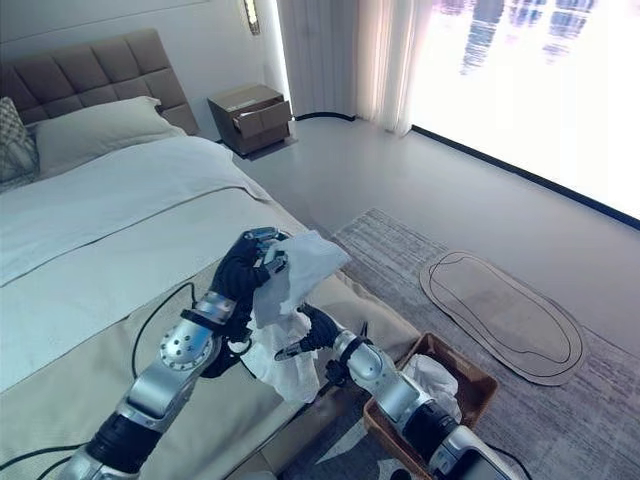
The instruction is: Pick up clothes into the bucket
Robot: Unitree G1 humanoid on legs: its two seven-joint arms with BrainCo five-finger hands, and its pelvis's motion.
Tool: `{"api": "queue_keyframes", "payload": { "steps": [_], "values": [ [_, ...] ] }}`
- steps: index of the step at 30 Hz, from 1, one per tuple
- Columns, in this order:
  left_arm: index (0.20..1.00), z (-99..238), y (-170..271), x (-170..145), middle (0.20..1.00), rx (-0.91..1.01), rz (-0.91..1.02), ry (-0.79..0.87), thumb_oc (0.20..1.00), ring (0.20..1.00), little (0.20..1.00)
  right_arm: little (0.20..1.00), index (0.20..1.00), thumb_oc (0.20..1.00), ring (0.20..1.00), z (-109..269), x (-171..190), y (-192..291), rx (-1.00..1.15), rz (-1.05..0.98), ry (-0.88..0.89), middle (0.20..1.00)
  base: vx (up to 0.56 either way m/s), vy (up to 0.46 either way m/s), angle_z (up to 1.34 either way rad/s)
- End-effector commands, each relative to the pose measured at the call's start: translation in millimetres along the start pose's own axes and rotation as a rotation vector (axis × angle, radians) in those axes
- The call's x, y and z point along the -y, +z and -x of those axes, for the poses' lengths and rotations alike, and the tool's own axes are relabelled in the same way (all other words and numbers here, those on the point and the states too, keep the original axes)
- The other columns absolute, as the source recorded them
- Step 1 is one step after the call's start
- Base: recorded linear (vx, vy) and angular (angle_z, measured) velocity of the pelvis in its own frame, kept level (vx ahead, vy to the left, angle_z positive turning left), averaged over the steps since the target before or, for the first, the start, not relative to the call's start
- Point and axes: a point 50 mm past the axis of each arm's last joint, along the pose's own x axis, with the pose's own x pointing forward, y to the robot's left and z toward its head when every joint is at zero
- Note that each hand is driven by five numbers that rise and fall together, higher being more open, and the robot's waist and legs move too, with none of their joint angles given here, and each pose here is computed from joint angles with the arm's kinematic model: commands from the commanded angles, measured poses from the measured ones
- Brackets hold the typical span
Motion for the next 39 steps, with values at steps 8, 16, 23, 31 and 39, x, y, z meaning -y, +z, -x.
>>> {"api": "queue_keyframes", "payload": {
  "steps": [8,16,23,31,39],
  "values": [
    [0.200,-44,69,20,0.200,0.336,0.092,-0.070,0.200,0.200,0.200,0.200,0.200,0.200,0.200,-33,-14,37,0.097,0.020,-0.001,0.200,0.00,0.000,0.00],
    [0.200,-42,67,9,0.200,0.331,0.060,-0.025,0.200,0.200,0.200,0.200,0.200,0.200,0.200,-20,-7,16,0.027,0.037,-0.020,0.200,0.00,0.000,0.00],
    [0.200,-16,46,-36,0.200,0.236,-0.039,0.170,0.200,0.200,0.200,0.200,0.200,0.200,0.200,52,20,-68,-0.290,-0.060,-0.231,0.200,0.00,0.001,0.02],
    [0.200,43,-21,-68,0.200,-0.097,-0.056,0.411,0.200,0.200,0.200,0.200,0.200,0.200,0.200,129,60,-104,-0.418,-0.271,-0.656,0.200,0.01,-0.003,-0.03],
    [0.200,91,-86,-58,0.200,-0.442,-0.085,0.453,0.200,0.200,0.200,0.200,0.200,0.200,0.200,165,95,-99,-0.371,-0.274,-0.940,0.200,0.00,0.000,0.00]
  ]
}}
